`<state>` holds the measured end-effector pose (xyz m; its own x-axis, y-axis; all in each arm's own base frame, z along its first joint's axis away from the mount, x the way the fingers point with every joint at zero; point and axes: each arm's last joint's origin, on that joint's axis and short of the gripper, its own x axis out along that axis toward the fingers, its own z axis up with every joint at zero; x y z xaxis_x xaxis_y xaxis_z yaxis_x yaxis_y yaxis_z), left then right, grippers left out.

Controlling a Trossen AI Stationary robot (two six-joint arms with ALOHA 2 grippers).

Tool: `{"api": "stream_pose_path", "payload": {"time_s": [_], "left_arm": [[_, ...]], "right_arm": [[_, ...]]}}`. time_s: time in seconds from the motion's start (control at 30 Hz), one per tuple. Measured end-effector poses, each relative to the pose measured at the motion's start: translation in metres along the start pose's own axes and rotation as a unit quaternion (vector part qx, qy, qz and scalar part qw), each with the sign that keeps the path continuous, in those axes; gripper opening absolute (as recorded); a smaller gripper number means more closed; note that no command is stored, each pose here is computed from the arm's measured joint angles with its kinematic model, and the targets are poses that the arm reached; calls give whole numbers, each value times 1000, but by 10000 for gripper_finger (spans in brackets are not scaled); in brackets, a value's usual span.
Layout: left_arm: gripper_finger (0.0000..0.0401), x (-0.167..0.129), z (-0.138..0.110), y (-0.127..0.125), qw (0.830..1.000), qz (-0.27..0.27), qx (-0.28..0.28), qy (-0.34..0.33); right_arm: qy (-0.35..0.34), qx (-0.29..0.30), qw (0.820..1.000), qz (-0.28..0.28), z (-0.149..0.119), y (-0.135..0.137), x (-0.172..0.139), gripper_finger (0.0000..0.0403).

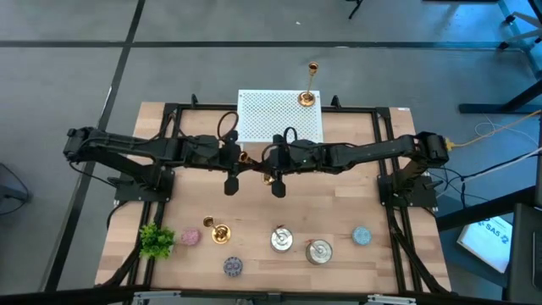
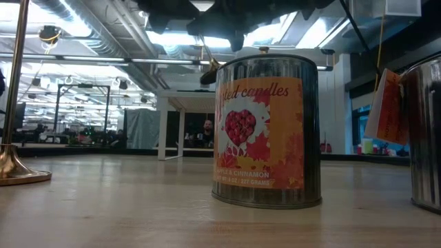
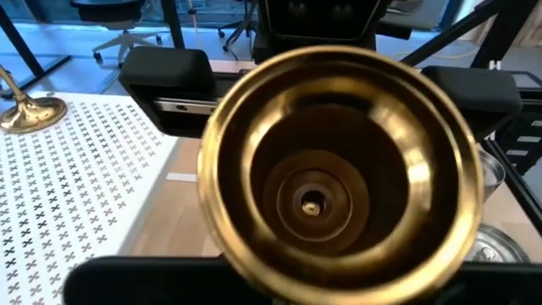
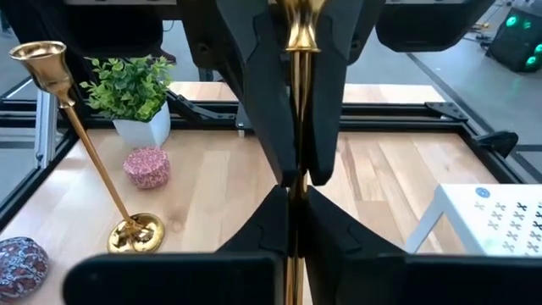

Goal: Pick & Place candle stick holders
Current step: Put the top gold candle holder on the shelf and align it with the other gold candle holder

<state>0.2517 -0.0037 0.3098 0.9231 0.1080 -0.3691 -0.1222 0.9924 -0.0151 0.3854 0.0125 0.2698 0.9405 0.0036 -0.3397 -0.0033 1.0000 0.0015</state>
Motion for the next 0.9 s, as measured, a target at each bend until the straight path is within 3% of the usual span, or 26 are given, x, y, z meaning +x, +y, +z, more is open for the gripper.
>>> {"api": "stream_pose_path", "payload": {"time_s": [0.27,0.57,0.9], "left_arm": [[29,0,0,0,1000,-13,3,2],[82,-6,6,5,1000,-10,-20,-11],[122,-68,33,17,994,8,4,-106]], "right_arm": [[2,3,1000,1,0,0,0,15],[-4,13,1000,-4,2,0,-3,15],[-47,6,997,-63,19,-5,-29,15]]}}
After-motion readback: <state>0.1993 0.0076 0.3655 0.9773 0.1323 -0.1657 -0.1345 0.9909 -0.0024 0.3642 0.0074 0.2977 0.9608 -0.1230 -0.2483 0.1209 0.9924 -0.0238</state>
